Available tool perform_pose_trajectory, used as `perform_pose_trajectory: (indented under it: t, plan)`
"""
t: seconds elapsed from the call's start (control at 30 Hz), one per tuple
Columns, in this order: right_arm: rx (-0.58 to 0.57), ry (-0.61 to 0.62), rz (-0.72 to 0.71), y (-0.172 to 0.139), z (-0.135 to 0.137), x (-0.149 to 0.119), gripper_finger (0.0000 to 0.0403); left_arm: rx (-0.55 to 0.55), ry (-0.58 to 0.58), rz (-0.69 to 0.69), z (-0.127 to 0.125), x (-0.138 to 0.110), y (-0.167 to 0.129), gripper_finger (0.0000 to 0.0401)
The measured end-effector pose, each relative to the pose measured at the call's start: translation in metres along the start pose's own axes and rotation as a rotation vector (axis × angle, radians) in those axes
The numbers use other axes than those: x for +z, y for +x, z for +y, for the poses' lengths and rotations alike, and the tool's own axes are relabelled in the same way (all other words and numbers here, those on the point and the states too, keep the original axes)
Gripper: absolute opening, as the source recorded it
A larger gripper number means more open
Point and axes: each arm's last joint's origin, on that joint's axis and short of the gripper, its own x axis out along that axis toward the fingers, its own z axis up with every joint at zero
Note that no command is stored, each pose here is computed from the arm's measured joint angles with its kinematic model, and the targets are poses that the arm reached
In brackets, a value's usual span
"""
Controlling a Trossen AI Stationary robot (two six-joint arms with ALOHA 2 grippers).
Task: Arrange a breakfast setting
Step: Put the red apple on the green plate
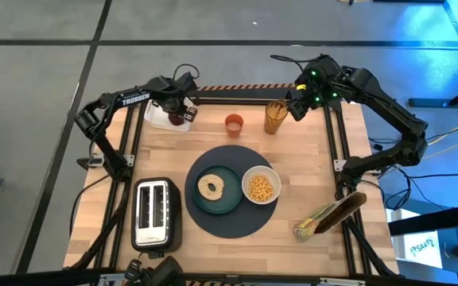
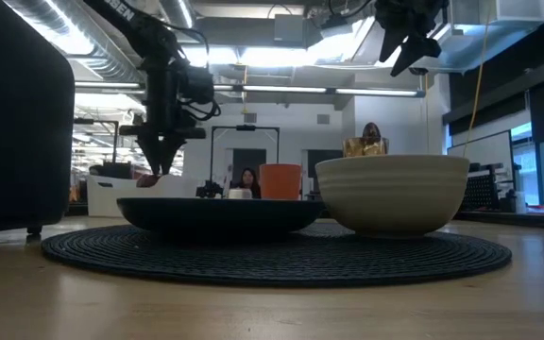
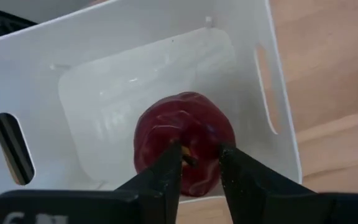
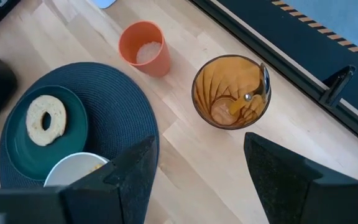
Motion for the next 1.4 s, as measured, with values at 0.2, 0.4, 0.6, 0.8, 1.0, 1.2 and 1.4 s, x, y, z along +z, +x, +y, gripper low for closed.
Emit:
perform_pose_trajectory:
  t: [0.2, 0.4, 0.6, 0.8, 1.0, 1.2, 1.4]
  plan:
    - [0.0, -0.005, 0.0, 0.0, 0.0, 0.0, 0.0232, -0.002, 0.019, 0.004, 0.001, 0.0, 0.0, 0.0058]
    - [0.0, -0.006, 0.0, 0.0, 0.0, 0.0, 0.0232, 0.0, 0.035, 0.003, 0.001, 0.0, 0.0, 0.0023]
    - [0.0, -0.005, 0.001, 0.0, 0.0, 0.0, 0.0232, 0.012, 0.07, -0.001, 0.002, 0.0, 0.0, 0.0009]
    - [-0.003, 0.002, 0.017, 0.0, 0.0, -0.002, 0.0232, -0.006, 0.096, 0.031, 0.004, -0.009, -0.014, 0.0011]
    - [-0.018, -0.002, 0.019, 0.0, -0.001, -0.002, 0.0232, -0.041, 0.115, -0.046, 0.009, -0.022, -0.048, 0.0011]
    - [-0.023, -0.037, -0.043, 0.002, 0.0, 0.005, 0.0232, -0.121, 0.114, -0.185, 0.017, -0.035, -0.086, 0.0011]
    - [-0.001, -0.045, -0.095, 0.002, 0.001, 0.011, 0.0232, -0.337, 0.381, -0.349, 0.003, -0.058, -0.126, 0.0011]
